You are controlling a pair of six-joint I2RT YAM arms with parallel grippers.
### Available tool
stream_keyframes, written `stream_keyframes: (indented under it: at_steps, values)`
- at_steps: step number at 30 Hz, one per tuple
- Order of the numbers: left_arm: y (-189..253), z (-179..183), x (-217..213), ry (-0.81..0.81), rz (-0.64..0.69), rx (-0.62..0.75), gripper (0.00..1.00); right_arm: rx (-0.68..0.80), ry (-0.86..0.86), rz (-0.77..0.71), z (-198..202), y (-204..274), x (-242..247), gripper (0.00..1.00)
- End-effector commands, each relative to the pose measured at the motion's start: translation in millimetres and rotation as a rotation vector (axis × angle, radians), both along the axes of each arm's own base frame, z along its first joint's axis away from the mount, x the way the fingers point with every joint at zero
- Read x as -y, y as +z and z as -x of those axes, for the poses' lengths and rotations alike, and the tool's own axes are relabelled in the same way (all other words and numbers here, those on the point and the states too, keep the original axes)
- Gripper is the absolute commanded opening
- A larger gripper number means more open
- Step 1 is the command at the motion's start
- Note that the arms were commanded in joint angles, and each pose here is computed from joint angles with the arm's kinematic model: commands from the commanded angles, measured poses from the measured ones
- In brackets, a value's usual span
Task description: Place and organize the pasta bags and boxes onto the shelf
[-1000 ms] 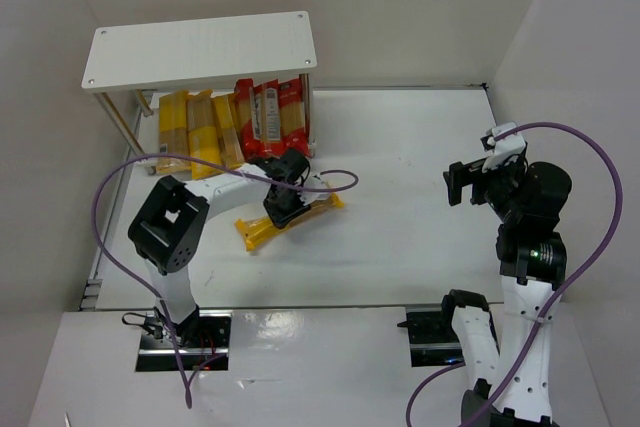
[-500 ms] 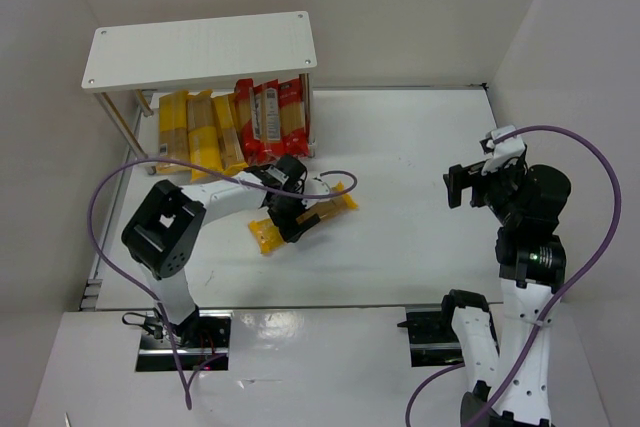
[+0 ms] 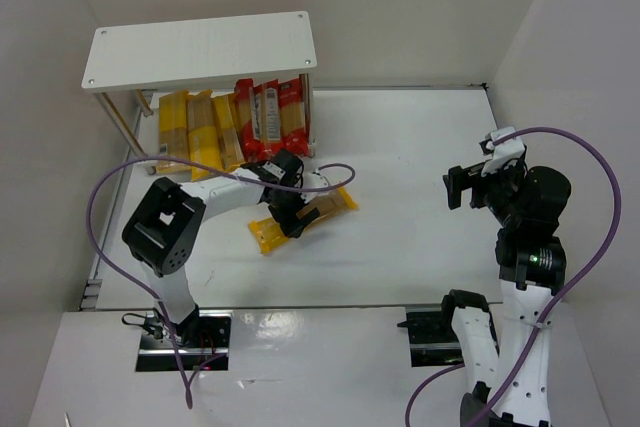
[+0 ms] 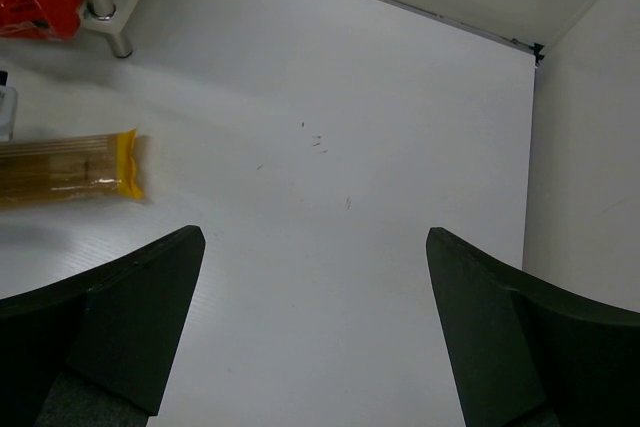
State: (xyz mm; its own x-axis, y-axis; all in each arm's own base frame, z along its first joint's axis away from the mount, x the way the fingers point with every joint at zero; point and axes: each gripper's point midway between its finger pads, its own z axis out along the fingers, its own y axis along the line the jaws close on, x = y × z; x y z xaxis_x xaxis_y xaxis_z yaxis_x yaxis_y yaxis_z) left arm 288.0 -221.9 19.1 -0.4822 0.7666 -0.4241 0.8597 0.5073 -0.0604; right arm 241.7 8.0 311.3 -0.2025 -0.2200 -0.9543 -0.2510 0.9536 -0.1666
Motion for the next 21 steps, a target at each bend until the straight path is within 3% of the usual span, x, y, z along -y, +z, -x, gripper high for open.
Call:
stream_keyframes:
  at_steps: [1, 13, 15, 16, 21]
  values:
    - [-10, 8, 12, -0.049, 0.045, -0.065, 1.0, 0.005, 0.005, 0.015, 0, 2, 0, 1.0]
    - [-22, 8, 6, -0.029, 0.002, -0.089, 0.98, 0.005, 0.005, 0.015, 0, 6, 0, 1.0]
    - [-28, 9, 3, -0.025, -0.012, -0.094, 0.66, 0.005, 0.005, 0.015, 0, 6, 0, 1.0]
    - [-33, 16, 2, -0.021, -0.008, -0.114, 0.01, 0.014, 0.005, 0.017, 0, 9, 0, 1.0]
    - [-14, 19, 4, 0.023, 0.06, -0.128, 0.0, 0.023, 0.005, 0.019, 2, 15, -1, 1.0]
